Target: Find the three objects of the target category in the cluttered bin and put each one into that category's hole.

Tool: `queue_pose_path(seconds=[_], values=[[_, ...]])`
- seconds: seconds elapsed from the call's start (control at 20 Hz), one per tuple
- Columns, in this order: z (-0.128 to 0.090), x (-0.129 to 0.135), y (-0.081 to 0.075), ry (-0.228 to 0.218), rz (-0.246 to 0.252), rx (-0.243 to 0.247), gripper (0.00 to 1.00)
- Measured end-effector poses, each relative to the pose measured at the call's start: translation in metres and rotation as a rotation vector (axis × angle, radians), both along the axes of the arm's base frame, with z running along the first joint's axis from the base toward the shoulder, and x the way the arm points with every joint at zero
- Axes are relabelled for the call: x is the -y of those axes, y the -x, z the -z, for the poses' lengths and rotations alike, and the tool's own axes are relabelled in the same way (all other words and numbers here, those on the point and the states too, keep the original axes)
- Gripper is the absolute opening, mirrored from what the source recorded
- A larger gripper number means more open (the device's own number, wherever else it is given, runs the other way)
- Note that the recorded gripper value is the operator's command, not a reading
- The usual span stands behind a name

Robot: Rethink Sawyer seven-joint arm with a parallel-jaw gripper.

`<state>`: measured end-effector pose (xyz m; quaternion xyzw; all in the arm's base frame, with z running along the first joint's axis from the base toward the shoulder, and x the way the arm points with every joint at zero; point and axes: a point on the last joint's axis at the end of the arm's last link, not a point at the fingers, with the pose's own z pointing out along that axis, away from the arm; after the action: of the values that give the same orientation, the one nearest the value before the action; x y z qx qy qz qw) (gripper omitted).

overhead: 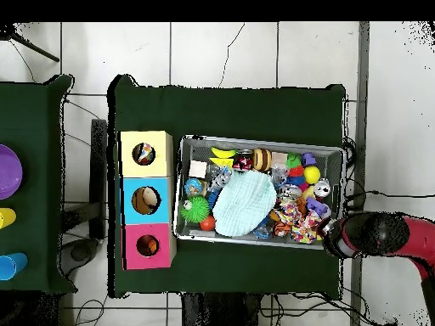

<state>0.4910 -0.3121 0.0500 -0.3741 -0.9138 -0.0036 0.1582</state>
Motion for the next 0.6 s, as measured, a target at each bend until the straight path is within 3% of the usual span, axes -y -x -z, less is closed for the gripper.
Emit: queue_pose_path(seconds=[0.6], values=[[-0.018, -0.005, -0.015, 0.033, -0.023, 0.018, 1.00]])
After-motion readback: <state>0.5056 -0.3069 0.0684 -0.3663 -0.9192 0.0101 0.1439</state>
